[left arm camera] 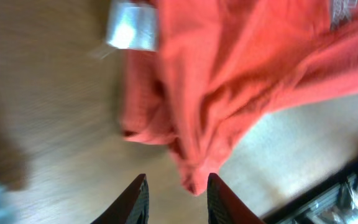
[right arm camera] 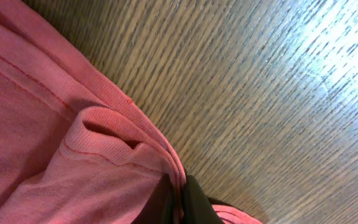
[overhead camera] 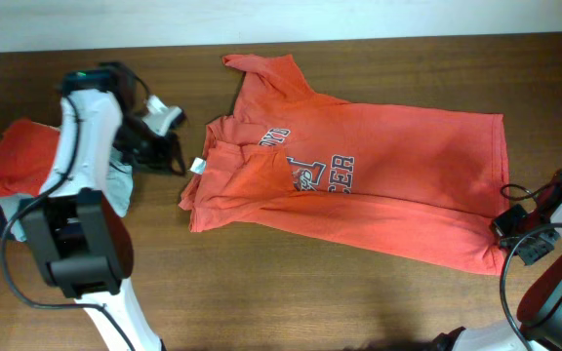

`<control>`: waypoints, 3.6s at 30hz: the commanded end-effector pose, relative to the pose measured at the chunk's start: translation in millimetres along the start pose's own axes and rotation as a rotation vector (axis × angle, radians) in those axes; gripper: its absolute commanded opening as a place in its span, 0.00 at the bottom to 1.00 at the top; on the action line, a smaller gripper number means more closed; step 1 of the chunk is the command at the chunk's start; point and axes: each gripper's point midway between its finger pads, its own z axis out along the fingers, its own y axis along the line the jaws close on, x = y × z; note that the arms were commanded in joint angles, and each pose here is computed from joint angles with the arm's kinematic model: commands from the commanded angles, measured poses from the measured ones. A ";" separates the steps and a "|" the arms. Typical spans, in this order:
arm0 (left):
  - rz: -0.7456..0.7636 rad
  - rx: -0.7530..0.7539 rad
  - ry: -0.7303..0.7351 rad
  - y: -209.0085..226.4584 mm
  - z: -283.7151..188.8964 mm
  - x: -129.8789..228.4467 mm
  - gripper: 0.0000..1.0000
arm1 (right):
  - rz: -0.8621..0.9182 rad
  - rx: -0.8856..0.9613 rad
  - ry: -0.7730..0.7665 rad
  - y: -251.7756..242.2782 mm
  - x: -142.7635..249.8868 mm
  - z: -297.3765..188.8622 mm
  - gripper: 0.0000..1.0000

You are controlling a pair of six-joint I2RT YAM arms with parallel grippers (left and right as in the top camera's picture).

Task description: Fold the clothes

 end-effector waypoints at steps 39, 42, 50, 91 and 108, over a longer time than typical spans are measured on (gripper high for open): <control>0.242 -0.198 -0.256 4.4 75.2 -89.6 0.00 | 0.024 -0.038 0.005 4.9 -4.4 -0.6 0.12; 0.263 -0.199 -0.304 -8.4 45.2 -103.1 0.00 | 0.024 -0.038 0.006 4.8 -4.3 -0.6 0.11; 0.388 -0.212 -0.402 -48.7 10.5 -134.0 0.00 | 0.024 -0.038 0.006 4.8 -4.3 -0.6 0.12; 0.242 -0.390 -0.305 -32.7 -11.3 -138.6 0.99 | 0.024 -0.039 0.010 5.0 -3.4 -0.7 0.13; -0.080 -0.342 0.039 -23.3 -58.8 36.6 0.89 | 0.024 -0.040 0.007 5.3 -4.1 -0.7 0.14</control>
